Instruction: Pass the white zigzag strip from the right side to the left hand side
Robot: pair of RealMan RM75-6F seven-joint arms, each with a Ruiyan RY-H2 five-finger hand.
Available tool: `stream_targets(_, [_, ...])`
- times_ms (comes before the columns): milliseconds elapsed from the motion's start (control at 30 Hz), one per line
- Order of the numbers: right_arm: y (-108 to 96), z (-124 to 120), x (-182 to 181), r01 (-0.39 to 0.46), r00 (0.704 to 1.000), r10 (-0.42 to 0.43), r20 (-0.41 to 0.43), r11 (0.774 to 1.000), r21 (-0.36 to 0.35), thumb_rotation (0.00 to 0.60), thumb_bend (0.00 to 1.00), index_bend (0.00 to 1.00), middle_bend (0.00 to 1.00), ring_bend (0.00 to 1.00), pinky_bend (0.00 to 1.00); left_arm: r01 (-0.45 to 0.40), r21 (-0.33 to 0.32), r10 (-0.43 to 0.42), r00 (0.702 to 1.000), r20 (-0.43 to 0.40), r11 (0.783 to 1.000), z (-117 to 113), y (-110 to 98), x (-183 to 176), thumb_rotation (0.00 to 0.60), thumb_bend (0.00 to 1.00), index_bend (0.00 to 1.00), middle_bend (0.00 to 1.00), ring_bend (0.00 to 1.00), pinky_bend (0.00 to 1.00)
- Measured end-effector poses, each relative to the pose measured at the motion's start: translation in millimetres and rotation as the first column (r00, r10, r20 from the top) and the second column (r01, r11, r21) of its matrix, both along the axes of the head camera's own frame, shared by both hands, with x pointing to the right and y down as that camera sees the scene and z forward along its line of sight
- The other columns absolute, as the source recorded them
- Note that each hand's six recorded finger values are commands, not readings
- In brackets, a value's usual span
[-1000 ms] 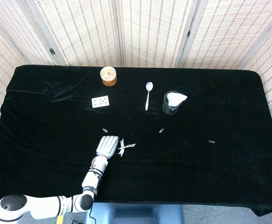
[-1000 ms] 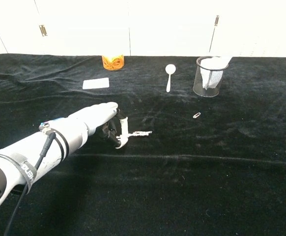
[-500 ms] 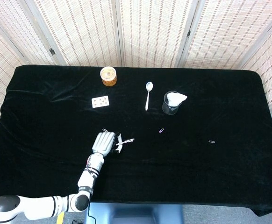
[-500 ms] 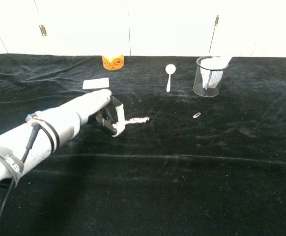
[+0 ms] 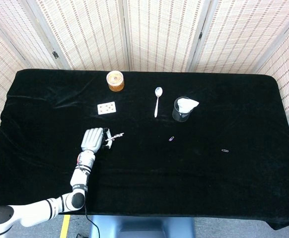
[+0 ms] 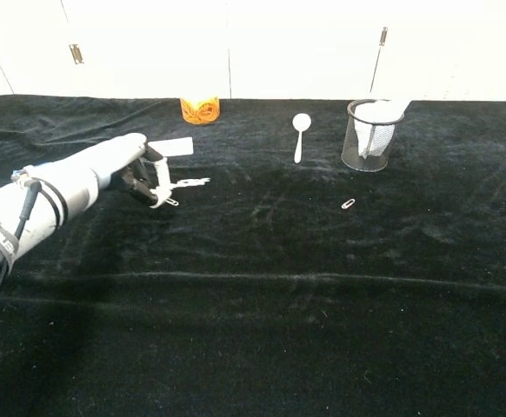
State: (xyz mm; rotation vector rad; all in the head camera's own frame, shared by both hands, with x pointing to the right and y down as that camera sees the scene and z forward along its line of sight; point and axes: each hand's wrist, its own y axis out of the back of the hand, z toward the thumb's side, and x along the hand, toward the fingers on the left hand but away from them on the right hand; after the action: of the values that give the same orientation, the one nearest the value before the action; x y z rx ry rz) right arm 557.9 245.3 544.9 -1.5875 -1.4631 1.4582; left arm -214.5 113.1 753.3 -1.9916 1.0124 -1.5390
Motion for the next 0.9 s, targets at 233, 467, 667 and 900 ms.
stream_targets(233, [-1.9,2.1,-0.8,0.000,1.000,0.000,-0.001,1.000,-0.005,0.600,0.40,0.00,0.00,0.00,0.00,0.009,-0.014,-0.009,1.000,0.022,1.000,11.3,-1.7,-9.5,0.600,0.64,0.80,1.00,1.00,1.00])
stream_targets(467, [-1.4,2.4,-1.2,0.002,1.000,-0.002,0.003,1.000,-0.008,0.600,0.39,0.00,0.00,0.00,0.00,0.003,-0.024,-0.002,1.000,0.021,1.000,14.9,3.8,-7.7,0.600,0.64,0.80,1.00,1.00,1.00])
stream_targets(667, [-1.3,2.6,-2.1,0.007,1.000,-0.007,0.005,1.000,-0.009,0.600,0.40,0.00,0.00,0.00,0.00,0.001,-0.025,-0.001,1.000,0.024,1.000,15.7,5.2,-8.3,0.600,0.64,0.80,1.00,1.00,1.00])
stream_targets(900, [-1.2,3.7,-3.5,0.011,1.000,-0.011,0.003,1.000,-0.012,0.600,0.40,0.00,0.00,0.00,0.00,0.004,-0.025,-0.003,1.000,0.024,1.000,16.0,5.5,-9.8,0.600,0.64,0.80,1.00,1.00,1.00])
